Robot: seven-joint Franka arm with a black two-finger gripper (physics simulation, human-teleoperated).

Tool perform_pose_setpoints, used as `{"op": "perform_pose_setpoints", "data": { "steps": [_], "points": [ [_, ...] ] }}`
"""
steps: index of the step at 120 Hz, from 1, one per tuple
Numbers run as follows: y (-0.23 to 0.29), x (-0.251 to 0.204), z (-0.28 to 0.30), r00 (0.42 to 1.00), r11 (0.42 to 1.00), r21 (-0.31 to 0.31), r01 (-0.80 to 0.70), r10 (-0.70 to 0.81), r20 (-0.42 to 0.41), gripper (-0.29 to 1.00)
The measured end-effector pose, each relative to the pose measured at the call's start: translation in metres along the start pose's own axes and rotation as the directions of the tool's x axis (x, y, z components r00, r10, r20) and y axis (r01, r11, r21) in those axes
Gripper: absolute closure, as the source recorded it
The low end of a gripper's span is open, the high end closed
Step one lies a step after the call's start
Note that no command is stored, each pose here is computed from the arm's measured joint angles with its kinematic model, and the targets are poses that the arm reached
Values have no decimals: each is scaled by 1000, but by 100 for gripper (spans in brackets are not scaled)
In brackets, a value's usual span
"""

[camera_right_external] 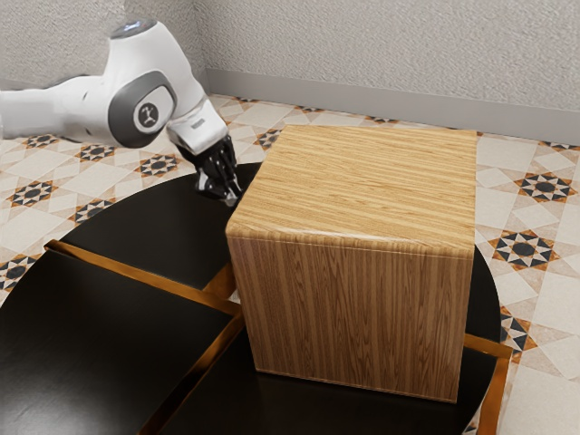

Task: Push the drawer handle with one arm to close the drawer

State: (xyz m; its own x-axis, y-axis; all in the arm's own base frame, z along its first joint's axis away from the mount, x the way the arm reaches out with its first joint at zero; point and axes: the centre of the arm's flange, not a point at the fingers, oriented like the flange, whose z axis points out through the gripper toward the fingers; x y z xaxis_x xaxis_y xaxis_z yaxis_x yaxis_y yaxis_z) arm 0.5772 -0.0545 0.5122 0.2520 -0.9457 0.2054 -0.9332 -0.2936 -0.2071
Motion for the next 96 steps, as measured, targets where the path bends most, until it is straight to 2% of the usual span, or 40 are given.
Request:
{"op": "perform_pose_setpoints", "data": {
  "steps": [27,46,57,69,77,96],
  "points": [
    [-1,-12,4,999,1000,-15,24,-24,-23,63],
    [-11,-53,-2,996,994,-62,90,-88,29,55],
    [-28,-109,-34,973,972,-84,219,-211,93,47],
    [-40,-154,-109,905,908,-54,416,-407,122,29],
    [-40,-131,-137,870,872,-55,487,-479,113,21],
    [-28,-11,-163,860,852,-116,510,-502,96,10]
  ]
}}
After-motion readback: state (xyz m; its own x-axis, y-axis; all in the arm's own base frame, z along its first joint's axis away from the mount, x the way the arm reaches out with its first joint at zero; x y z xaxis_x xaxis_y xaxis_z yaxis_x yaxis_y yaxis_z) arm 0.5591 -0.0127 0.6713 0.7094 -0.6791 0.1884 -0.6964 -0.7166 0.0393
